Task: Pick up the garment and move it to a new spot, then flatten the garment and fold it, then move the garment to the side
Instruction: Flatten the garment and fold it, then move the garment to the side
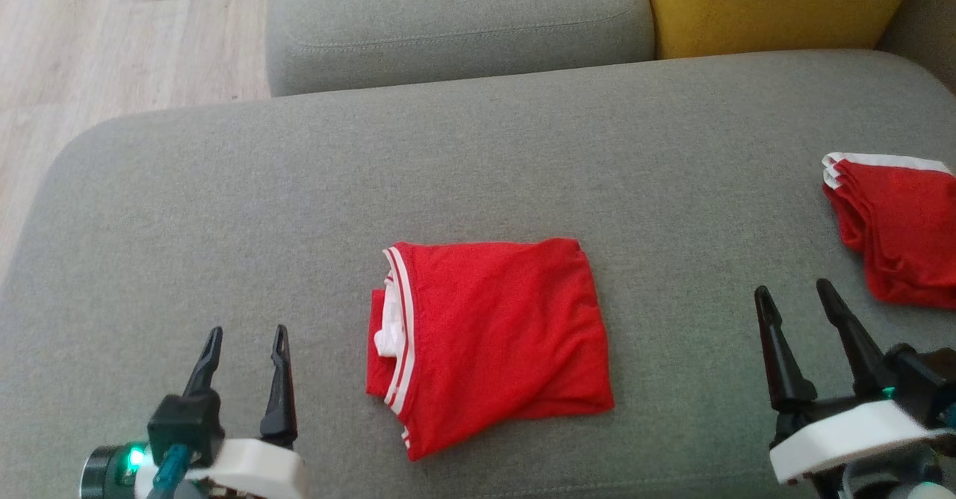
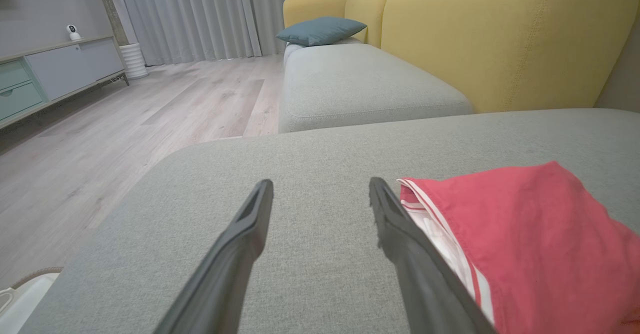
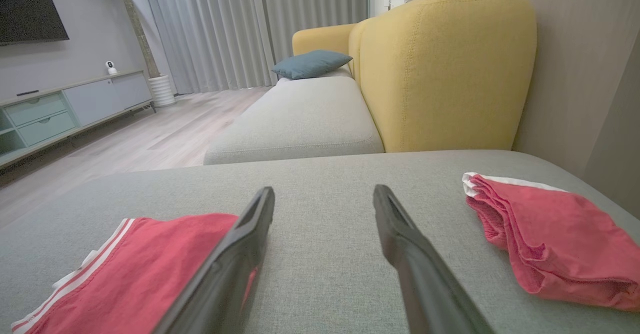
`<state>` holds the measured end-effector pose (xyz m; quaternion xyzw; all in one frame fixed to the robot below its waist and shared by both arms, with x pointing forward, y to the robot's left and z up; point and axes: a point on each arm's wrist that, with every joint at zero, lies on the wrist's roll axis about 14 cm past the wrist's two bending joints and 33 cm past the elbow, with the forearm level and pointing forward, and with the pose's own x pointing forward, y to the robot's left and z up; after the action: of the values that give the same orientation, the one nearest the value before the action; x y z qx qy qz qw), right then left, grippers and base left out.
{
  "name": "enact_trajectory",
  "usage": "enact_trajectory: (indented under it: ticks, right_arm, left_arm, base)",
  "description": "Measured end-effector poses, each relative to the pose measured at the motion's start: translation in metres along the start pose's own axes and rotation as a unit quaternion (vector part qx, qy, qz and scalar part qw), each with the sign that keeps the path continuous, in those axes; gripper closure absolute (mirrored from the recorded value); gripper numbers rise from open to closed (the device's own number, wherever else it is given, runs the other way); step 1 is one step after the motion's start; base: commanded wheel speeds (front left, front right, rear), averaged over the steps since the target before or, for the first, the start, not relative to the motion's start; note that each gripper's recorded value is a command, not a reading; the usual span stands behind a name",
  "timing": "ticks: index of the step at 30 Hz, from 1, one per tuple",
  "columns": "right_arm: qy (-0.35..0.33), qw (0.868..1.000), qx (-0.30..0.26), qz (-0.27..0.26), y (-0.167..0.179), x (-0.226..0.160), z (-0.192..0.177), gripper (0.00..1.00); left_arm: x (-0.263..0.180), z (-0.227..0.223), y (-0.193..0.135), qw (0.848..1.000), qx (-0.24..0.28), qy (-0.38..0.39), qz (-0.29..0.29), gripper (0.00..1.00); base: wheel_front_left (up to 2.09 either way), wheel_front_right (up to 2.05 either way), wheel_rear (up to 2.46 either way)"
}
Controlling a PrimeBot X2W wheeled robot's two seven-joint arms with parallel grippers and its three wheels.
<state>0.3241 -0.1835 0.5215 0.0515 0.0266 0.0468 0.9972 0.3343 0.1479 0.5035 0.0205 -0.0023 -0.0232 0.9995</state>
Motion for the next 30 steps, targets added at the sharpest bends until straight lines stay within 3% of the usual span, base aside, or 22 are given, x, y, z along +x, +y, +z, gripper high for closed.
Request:
enact_trajectory:
  ticks: [22, 30]
  right_arm:
    - [0.012, 1.000, 0.001, 0.007, 0.004, 0.004, -0.005, 0.00]
    - [0.083, 0.996, 0.007, 0.033, 0.019, 0.017, -0.042, 0.00]
  left_arm:
    - [-0.003, -0.001, 0.000, 1.000, 0.001, 0.002, 0.002, 0.00]
    - [0.010, 0.014, 0.005, 1.000, 0.003, -0.029, 0.011, 0.00]
  base:
    - [0.00, 0.00, 0.00]
    - [0.00, 0.00, 0.00]
